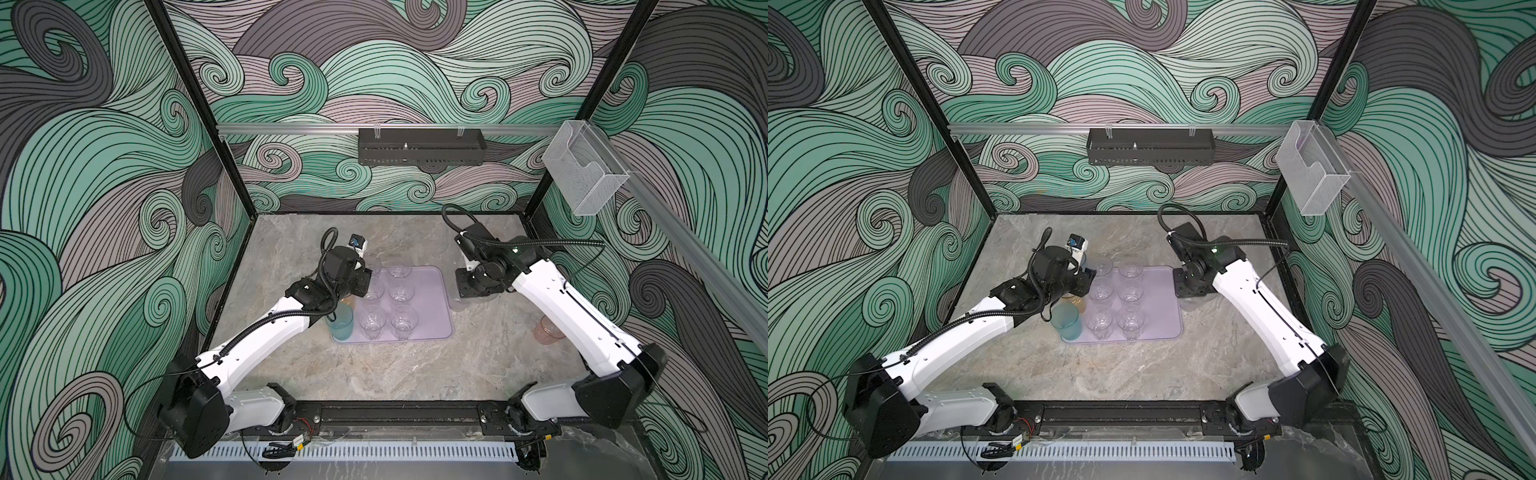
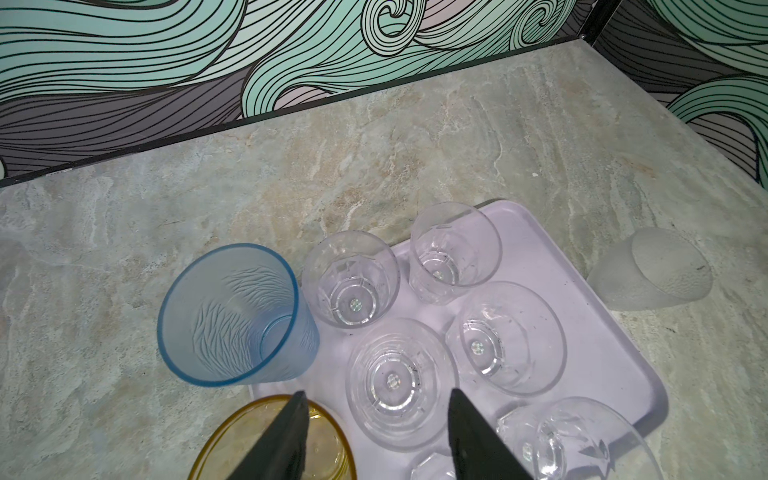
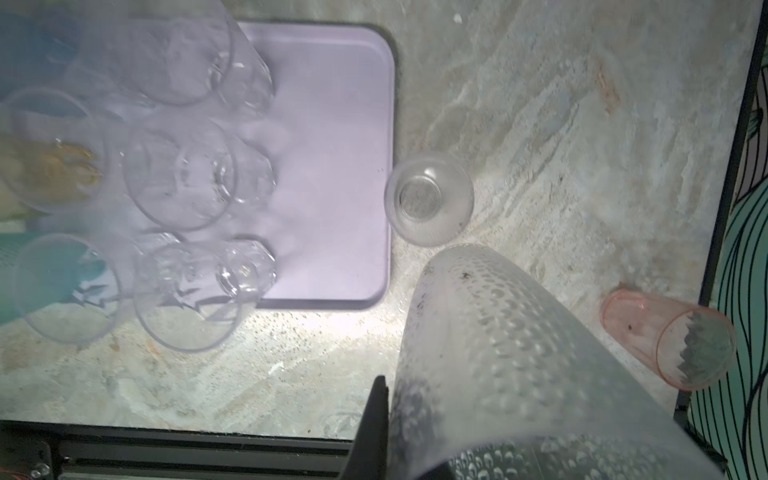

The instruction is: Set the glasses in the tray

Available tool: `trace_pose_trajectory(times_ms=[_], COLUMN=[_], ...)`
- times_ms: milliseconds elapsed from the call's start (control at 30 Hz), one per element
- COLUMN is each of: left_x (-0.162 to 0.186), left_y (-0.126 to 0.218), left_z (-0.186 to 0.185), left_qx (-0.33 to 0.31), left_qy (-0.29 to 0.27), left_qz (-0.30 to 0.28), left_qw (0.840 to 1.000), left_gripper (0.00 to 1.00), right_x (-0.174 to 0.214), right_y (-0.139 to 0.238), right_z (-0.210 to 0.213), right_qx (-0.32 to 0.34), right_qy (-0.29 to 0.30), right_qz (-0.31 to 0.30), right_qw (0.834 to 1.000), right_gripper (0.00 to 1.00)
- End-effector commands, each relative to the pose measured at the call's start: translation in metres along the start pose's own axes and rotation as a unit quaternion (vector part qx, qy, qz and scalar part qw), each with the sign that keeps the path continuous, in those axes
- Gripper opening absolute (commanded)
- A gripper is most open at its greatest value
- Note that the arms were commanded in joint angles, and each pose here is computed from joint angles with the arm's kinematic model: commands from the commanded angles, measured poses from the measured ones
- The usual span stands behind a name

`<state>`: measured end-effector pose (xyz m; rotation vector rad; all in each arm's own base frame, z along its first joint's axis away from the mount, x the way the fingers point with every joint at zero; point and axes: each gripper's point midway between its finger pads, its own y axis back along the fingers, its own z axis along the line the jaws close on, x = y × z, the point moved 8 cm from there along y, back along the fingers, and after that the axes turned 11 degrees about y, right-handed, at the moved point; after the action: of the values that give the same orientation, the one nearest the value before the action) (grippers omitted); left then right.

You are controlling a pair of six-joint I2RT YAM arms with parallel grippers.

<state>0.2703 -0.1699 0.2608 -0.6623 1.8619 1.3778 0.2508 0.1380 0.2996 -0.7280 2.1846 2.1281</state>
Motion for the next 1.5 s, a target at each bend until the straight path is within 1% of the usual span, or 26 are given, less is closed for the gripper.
trace_pose_trajectory(times_ms=[0, 167, 300, 433, 567, 800, 1000, 1200, 1333, 1400, 1467], left_x=[-0.007, -0.003, 0.004, 0.007, 0.008, 0.009, 0.009, 0.009, 0.009, 0.009, 0.010], left_y=[0.013, 0.017, 0.015, 0.012, 0.011, 0.009, 0.009, 0.008, 0.007, 0.008, 0.008], left_z=[0.006, 0.012, 0.019, 0.021, 0.022, 0.023, 0.024, 0.025, 0.024, 0.024, 0.025], left_qx=[-0.018, -0.030, -0.041, -0.045, -0.048, -0.052, -0.055, -0.056, -0.050, -0.051, -0.053], left_qy=[-0.004, -0.009, -0.011, -0.012, -0.013, -0.015, -0.016, -0.015, -0.011, -0.011, -0.013], left_qz=[-0.012, -0.013, -0.014, -0.012, -0.009, -0.007, -0.008, -0.008, -0.006, -0.006, -0.005], left_qw=[1.000, 0.999, 0.999, 0.999, 0.999, 0.999, 0.998, 0.998, 0.999, 0.999, 0.999], left_gripper=[0.56, 0.56, 0.57, 0.57, 0.58, 0.58, 0.58, 0.58, 0.58, 0.58, 0.58], right_x=[-0.029, -0.075, -0.099, -0.113, -0.122, -0.134, -0.133, -0.131, -0.130, -0.129, -0.128], right_y=[-0.010, -0.036, -0.072, -0.106, -0.137, -0.174, -0.189, -0.184, -0.190, -0.196, -0.201], right_z=[0.011, 0.027, 0.038, 0.048, 0.053, 0.056, 0.050, 0.041, 0.043, 0.043, 0.044], right_qx=[-0.020, -0.032, -0.032, -0.041, -0.035, -0.057, -0.041, -0.035, -0.044, -0.048, -0.048], right_qy=[0.017, 0.015, 0.022, 0.029, 0.040, 0.040, 0.046, 0.047, 0.047, 0.046, 0.047], right_qz=[-0.003, -0.019, -0.001, 0.026, 0.046, 0.072, 0.093, 0.098, 0.106, 0.112, 0.116], right_qw=[1.000, 0.999, 0.999, 0.998, 0.998, 0.995, 0.994, 0.993, 0.992, 0.991, 0.991], right_gripper=[0.02, 0.03, 0.04, 0.05, 0.05, 0.05, 0.05, 0.05, 0.05, 0.07, 0.11])
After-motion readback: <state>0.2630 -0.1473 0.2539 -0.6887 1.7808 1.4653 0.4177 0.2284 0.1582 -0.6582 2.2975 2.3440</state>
